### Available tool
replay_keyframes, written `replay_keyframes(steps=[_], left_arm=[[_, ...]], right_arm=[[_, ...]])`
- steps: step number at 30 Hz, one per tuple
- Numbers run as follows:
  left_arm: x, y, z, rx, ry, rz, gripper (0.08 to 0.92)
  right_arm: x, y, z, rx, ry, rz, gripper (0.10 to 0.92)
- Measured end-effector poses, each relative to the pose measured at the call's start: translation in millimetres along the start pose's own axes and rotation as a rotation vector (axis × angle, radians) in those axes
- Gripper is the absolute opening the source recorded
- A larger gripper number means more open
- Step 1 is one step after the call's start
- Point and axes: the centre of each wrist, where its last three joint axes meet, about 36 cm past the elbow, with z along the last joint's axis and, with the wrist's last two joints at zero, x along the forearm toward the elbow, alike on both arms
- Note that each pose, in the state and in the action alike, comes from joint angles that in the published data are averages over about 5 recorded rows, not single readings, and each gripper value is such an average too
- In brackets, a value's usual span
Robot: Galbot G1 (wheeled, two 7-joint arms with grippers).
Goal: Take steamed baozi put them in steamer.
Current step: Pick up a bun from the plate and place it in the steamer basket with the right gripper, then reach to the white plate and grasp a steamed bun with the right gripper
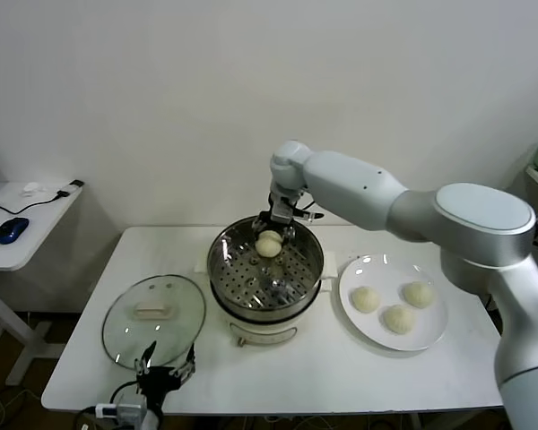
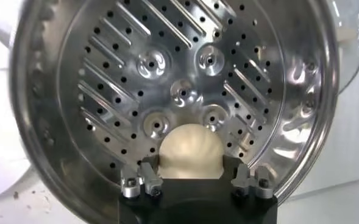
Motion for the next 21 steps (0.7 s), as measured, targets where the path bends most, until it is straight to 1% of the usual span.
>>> replay_keyframes(steps=[4,9,12,15,18,21], left_arm=[[0,0,0,0.002,-0.001,-0.001,0.823],[0,0,-1,0.006,-0.001,-0.002,0.823],[2,-1,-2,0.007,-0.002,-0.002,0.823],[3,-1,-3,0.007,-0.004,-0.003,0.823],[5,-1,-4,0.007,-0.006,-0.004,0.823],[6,-1,-5,0.006,-0.009,-0.004,0.823]], right_arm=[[-3,0,4,-0.002,-0.006,0.005,0.808],[7,1,7,-0.007,-0.019,0.018,0.822],[30,4,11,-0.026,-0.019,0.025,0.823],[62,15,16,-0.094,-0.014,0.033,0.823],[95,42,22,-0.229,-0.009,0.045,0.823],[122,83,26,-0.410,0.004,0.049,0.823]])
